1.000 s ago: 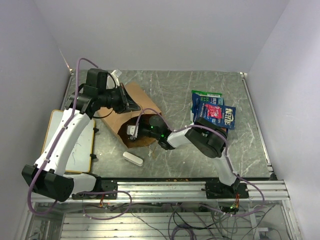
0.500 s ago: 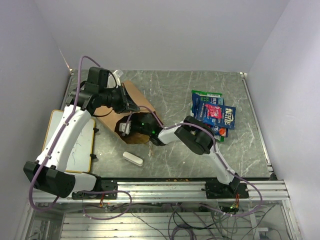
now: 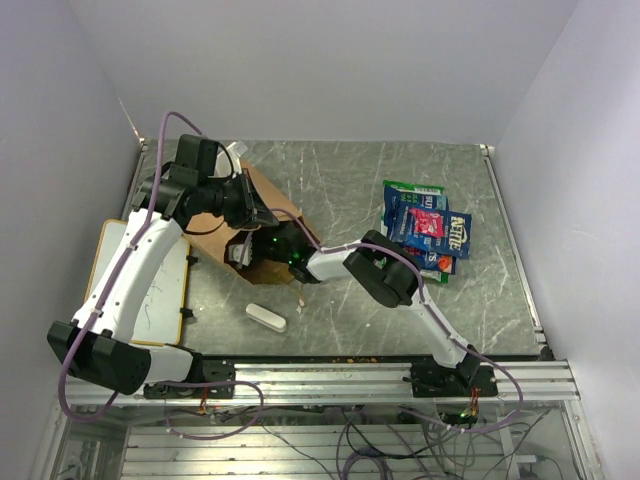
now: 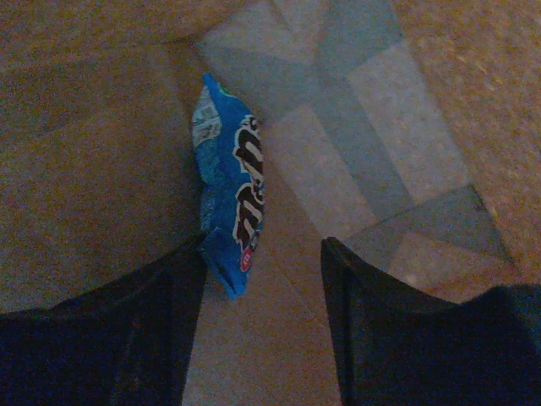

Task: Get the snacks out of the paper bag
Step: Take out the snack from the paper bag.

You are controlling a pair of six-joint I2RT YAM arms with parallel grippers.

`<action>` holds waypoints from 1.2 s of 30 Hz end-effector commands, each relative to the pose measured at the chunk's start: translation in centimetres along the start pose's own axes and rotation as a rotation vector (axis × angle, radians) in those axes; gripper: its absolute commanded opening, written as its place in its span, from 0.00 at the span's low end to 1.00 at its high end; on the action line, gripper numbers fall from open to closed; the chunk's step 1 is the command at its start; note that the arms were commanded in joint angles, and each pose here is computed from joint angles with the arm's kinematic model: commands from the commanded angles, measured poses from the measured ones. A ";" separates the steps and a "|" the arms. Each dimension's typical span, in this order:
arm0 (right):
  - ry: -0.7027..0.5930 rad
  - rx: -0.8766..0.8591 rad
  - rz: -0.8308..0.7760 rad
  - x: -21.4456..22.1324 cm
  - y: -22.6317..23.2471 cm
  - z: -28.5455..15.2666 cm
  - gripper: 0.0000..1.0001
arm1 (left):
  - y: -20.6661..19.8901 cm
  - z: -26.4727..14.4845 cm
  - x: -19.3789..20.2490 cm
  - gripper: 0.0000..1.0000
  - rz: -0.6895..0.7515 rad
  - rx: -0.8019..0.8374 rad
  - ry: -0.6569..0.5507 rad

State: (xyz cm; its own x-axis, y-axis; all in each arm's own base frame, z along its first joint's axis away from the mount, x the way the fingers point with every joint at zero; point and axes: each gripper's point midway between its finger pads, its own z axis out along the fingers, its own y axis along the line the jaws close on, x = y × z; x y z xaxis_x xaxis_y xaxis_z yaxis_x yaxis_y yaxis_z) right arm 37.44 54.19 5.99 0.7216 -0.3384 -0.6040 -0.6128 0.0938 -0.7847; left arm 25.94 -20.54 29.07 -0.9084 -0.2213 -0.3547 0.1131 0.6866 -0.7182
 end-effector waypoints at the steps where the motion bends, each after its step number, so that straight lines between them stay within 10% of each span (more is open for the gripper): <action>1: -0.011 -0.091 -0.055 0.5 2.2 1.3 0.60 | -0.8 -0.4 -0.2 0.07 0.023 0.022 0.003; 17: 0.079 0.140 0.080 3.4 -5.6 0.7 0.01 | -0.7 -1.0 -0.9 0.07 0.042 -0.015 -0.021; 36: 0.177 0.128 0.213 -0.6 -4.7 -14.7 0.00 | -2.0 0.3 -2.5 0.07 -0.020 0.107 -0.127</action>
State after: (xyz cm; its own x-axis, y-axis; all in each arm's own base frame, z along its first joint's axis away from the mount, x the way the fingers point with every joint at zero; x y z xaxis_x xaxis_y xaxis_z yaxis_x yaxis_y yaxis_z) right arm 37.01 41.49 9.90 0.5346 -0.5053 -0.6774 -0.6685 0.2375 -0.7048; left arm 27.38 -20.78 29.15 -0.8799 -0.3031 -0.3660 0.0825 0.6611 -0.7457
